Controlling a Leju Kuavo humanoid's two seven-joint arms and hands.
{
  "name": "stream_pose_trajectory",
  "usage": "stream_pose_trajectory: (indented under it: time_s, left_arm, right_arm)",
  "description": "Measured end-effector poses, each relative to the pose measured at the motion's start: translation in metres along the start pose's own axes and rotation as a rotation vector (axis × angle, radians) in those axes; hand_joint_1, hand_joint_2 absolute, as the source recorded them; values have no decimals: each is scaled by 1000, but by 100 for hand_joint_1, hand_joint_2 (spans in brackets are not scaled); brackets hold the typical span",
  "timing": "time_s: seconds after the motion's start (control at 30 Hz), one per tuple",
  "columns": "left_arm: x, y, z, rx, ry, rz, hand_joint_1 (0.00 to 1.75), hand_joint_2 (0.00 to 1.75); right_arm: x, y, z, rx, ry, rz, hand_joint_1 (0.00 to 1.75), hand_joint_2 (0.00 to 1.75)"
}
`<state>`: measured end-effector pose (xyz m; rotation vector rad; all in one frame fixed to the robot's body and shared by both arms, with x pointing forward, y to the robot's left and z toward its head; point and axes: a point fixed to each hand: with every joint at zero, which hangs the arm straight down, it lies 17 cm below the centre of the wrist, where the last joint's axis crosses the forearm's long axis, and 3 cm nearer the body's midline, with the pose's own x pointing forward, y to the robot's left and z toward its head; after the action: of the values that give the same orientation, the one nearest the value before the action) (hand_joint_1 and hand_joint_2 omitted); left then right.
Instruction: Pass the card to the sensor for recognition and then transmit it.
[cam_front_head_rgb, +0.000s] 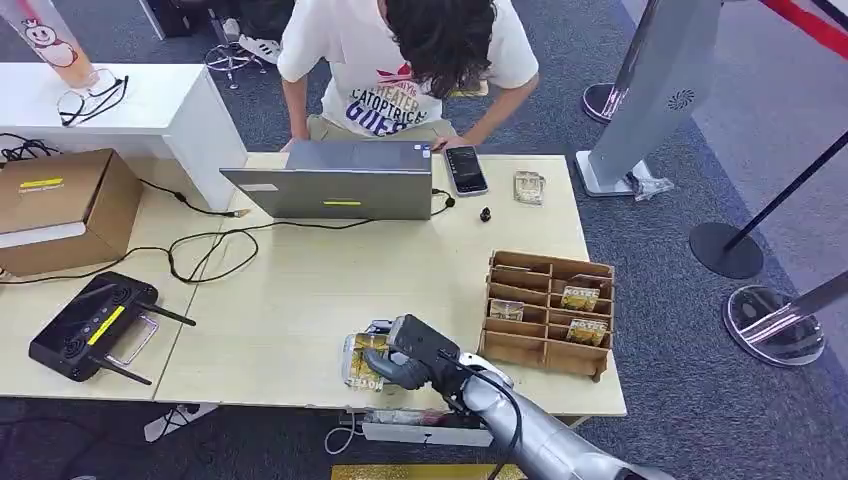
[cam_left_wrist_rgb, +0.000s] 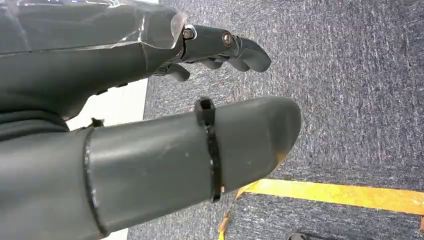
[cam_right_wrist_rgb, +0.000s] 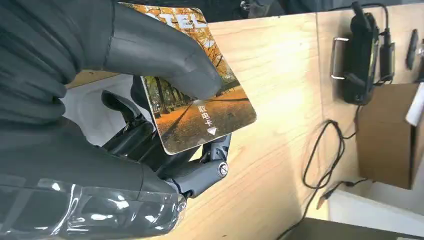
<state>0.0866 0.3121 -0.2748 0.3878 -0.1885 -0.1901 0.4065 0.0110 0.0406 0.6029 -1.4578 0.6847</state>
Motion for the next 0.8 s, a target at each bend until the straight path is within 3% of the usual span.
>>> stream_pose_trajectory:
  time_s: [0.47,0.8]
  left_arm:
    - [-2,-1,0,-2,0,-6,0,0]
    - [-6,-1,0,-3,10,-6,0,0]
  right_arm:
    - [-1,-16,1,-76,-12,-44,175,175]
    - [35,-14,-13,-90,-112,-42,175,175]
